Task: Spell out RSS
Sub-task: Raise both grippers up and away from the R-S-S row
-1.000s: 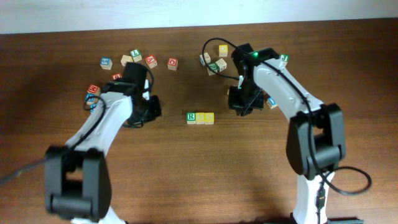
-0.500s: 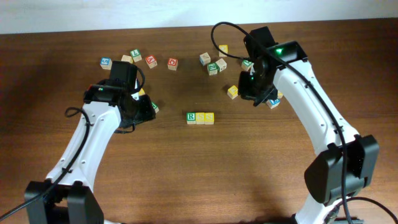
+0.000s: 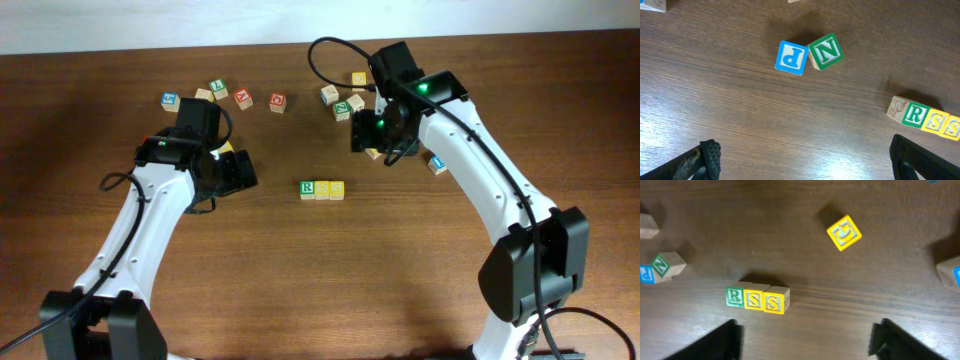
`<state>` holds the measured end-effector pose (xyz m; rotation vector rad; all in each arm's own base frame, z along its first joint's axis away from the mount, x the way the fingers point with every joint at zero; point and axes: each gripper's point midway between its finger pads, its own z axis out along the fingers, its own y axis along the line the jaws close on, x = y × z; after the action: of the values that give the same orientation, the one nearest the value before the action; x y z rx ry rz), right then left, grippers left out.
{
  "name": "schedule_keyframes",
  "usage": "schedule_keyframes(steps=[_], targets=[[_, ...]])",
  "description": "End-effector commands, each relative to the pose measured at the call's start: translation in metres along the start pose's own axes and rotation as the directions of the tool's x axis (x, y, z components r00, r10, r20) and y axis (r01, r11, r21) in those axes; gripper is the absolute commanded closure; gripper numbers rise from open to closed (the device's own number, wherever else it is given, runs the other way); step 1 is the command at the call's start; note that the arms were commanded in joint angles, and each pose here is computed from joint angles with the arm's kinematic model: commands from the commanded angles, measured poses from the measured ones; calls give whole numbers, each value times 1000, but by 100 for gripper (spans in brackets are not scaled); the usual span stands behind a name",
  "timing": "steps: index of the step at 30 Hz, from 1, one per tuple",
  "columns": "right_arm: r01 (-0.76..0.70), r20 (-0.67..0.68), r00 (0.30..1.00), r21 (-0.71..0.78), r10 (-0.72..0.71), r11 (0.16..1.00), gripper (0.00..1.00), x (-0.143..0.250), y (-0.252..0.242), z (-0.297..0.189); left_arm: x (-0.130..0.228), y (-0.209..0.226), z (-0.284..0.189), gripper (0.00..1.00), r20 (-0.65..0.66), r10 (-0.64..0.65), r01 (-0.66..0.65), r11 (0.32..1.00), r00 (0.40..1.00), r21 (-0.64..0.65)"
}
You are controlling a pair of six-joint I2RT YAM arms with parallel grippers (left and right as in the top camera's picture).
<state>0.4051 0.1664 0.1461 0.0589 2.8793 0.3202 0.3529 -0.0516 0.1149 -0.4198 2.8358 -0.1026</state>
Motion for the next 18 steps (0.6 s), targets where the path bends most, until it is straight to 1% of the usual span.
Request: schedule_keyframes(steps=[1, 3, 6, 9, 11, 13, 15, 18], targets=[[-17, -6, 1000, 10, 17, 1000, 2, 8, -9, -24, -3, 5, -2, 1, 17, -17, 18, 1000, 1000, -18], [-55, -1, 998, 67, 55, 996, 2, 19, -22, -46, -3, 5, -2, 1, 16, -17, 18, 1000, 1000, -18], [-60, 28, 998, 149, 57, 987, 2, 40, -41, -89, 0, 6, -2, 1, 5, -17, 17, 1000, 1000, -24], [-63, 72, 996, 190, 50, 980, 2, 56, -53, -125, 0, 6, -2, 1, 3, -17, 17, 1000, 1000, -24], [-55, 116, 993, 177, 35, 983, 2, 75, -54, -158, 1, 6, -2, 1, 3, -17, 17, 1000, 1000, -24], [-36, 149, 989, 154, 13, 987, 2, 89, -51, -177, 0, 6, -2, 1, 3, -18, 18, 1000, 1000, -23], [-4, 174, 985, 133, -19, 991, 2, 105, -47, -190, 1, 6, -2, 1, 2, -17, 17, 1000, 1000, -22], [44, 189, 980, 120, -67, 992, 2, 128, -43, -197, 1, 6, -2, 1, 2, -17, 17, 1000, 1000, -22]])
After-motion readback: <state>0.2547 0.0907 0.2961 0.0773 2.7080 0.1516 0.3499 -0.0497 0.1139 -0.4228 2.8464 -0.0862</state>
